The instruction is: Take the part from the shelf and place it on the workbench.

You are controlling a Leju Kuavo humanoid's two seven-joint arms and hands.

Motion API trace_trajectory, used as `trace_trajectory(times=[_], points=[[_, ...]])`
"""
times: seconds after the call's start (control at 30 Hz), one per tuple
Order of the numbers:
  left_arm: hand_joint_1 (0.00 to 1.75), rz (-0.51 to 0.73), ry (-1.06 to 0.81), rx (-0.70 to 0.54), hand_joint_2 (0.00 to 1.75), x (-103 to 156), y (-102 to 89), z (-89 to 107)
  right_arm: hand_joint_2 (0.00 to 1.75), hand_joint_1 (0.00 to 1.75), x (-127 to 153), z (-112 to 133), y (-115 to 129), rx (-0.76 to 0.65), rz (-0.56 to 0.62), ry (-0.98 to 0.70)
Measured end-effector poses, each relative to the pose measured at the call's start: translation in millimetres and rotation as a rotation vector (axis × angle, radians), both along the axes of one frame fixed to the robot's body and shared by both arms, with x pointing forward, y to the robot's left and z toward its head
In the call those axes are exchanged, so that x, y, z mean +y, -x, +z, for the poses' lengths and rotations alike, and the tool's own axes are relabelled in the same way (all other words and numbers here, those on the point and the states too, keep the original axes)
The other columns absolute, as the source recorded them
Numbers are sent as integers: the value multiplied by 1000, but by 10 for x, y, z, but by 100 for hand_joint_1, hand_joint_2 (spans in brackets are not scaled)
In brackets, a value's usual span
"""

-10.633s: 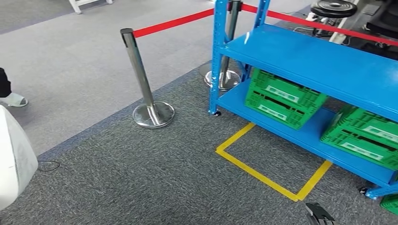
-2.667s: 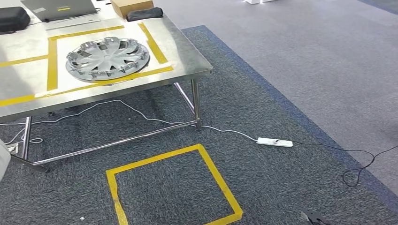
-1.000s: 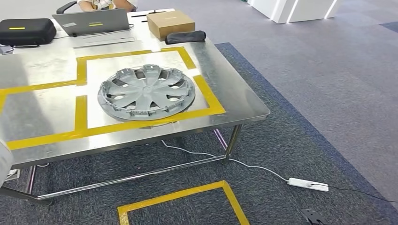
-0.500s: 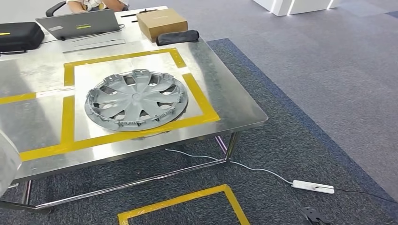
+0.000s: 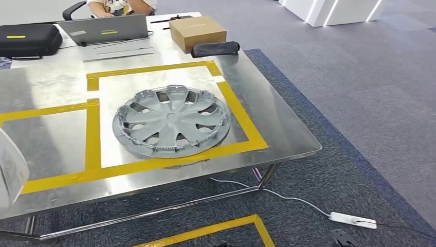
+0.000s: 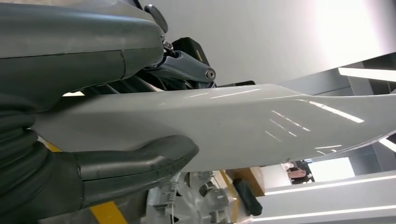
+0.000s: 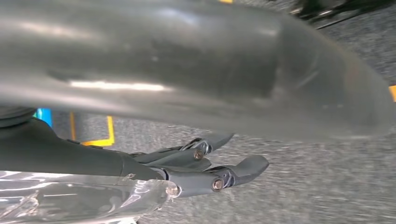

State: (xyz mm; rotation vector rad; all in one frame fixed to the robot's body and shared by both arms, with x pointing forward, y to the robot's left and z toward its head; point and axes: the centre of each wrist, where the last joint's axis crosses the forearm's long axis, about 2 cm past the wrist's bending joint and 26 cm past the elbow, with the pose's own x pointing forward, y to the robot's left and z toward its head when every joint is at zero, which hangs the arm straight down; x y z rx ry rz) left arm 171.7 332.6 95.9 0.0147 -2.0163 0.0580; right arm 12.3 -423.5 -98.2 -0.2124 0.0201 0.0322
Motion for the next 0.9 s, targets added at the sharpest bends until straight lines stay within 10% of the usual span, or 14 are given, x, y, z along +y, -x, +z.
trace_trajectory(times=[0.6,0.9], points=[[175,110,-237,126,175,87,-224,-95,0,0,4,3,-58,-1,33,-6],[175,-48,-374,65,175,-111,-567,-108,0,0,-14,18,-190,-25,69,-10]])
